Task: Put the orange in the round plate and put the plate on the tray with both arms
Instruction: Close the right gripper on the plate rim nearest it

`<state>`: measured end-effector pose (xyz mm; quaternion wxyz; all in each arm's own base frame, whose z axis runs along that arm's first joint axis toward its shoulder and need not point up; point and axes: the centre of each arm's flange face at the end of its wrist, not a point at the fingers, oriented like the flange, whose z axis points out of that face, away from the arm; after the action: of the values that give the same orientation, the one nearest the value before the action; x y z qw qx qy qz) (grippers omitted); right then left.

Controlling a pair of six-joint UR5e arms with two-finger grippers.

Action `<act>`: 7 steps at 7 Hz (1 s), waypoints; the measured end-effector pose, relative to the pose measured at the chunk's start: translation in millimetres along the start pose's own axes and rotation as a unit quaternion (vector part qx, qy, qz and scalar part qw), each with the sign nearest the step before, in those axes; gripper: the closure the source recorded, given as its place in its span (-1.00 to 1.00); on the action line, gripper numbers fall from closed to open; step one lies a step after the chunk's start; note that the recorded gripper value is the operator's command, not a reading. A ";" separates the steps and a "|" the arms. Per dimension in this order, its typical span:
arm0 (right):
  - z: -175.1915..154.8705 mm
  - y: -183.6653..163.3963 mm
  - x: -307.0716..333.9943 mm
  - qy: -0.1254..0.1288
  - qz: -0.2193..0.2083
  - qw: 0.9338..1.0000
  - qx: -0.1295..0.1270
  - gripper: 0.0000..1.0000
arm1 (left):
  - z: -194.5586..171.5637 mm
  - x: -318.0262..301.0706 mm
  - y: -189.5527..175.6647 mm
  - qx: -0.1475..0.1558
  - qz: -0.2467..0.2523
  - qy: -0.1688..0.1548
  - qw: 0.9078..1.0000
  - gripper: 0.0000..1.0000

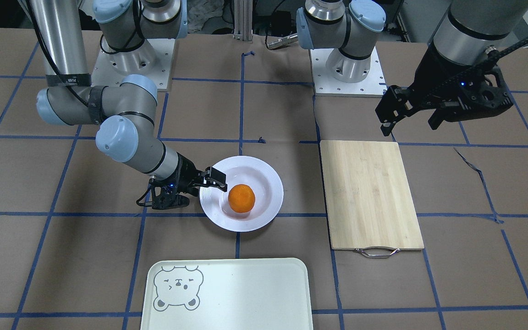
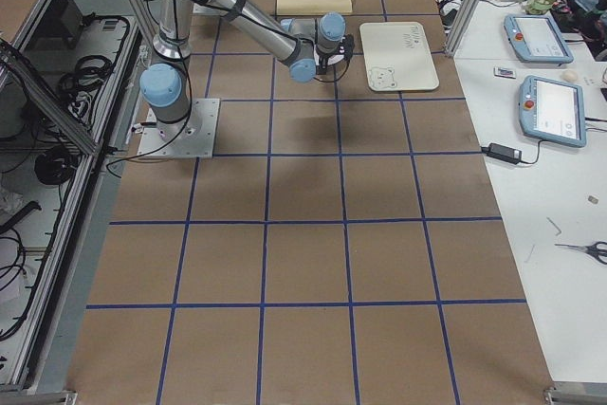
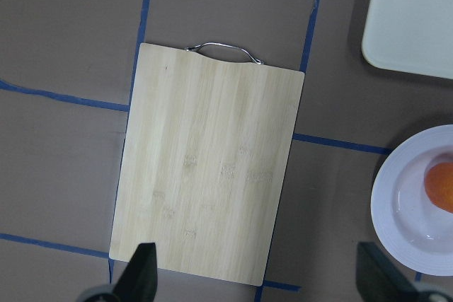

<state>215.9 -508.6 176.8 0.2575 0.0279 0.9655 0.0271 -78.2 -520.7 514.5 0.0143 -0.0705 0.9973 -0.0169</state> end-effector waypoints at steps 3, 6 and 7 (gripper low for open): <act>12.4 -1.9 6.8 -0.001 0.005 1.000 0.003 -0.57 | 1.9 2.0 0.5 -0.001 0.032 0.001 0.999 -1.00; 14.9 -3.3 7.6 0.000 0.017 1.000 0.007 -0.30 | 2.0 4.4 1.2 -0.002 0.040 0.002 0.999 -1.00; 16.3 -2.7 5.9 0.000 0.018 1.000 0.006 -0.22 | 1.5 4.9 1.6 -0.001 0.040 0.002 0.999 -1.00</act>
<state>218.8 -510.3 159.6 0.2568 0.0467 0.9650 0.0263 -83.2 -519.8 512.8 0.0127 -0.0301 0.9994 -0.0152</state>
